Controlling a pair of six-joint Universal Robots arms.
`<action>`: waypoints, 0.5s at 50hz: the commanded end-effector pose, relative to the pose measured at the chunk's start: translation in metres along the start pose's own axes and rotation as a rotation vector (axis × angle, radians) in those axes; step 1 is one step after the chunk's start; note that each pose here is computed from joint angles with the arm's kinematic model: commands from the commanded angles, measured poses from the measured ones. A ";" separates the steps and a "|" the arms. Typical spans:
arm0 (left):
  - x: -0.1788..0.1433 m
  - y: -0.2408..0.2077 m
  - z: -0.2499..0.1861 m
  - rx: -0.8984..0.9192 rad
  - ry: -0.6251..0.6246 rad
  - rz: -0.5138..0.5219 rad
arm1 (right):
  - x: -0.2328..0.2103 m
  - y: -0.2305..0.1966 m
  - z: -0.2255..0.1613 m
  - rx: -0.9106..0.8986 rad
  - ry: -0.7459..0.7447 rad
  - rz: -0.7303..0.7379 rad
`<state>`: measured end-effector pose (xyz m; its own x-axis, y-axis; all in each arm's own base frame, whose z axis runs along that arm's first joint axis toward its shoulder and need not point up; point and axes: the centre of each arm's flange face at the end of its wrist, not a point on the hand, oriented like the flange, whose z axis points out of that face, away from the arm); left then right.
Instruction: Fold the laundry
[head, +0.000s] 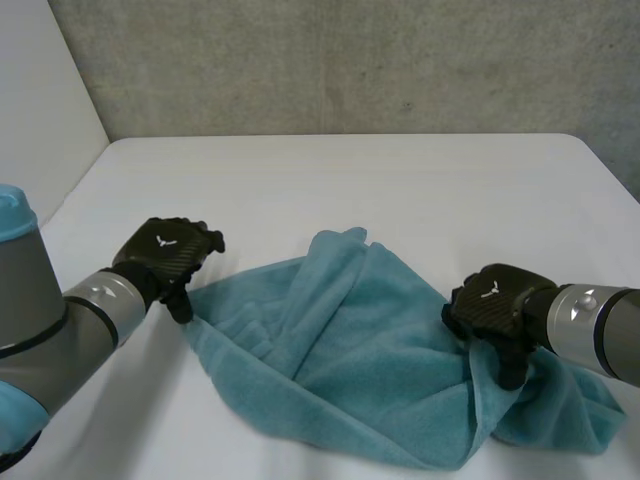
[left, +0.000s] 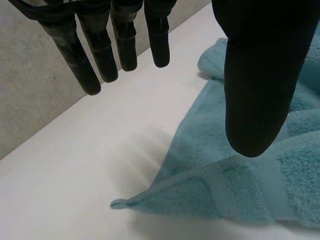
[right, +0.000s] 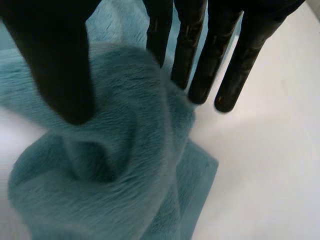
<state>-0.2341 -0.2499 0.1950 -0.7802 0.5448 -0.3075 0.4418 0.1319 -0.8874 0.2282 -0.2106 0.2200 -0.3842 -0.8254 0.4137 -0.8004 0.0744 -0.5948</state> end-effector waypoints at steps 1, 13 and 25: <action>-0.007 0.006 0.002 -0.017 0.031 0.004 | 0.004 0.002 0.002 -0.006 0.020 0.017; -0.005 0.039 0.011 -0.122 0.098 0.169 | 0.037 -0.003 0.007 0.130 0.209 0.229; -0.003 0.054 0.020 -0.160 0.107 0.174 | 0.047 0.018 0.010 0.102 0.260 0.283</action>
<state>-0.2162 -0.2593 0.1489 -0.6373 0.6486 -0.4161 0.6361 0.1380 -0.7592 0.2060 -0.2516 0.2288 -0.6884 -0.6250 0.3681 -0.5980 0.2018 -0.7757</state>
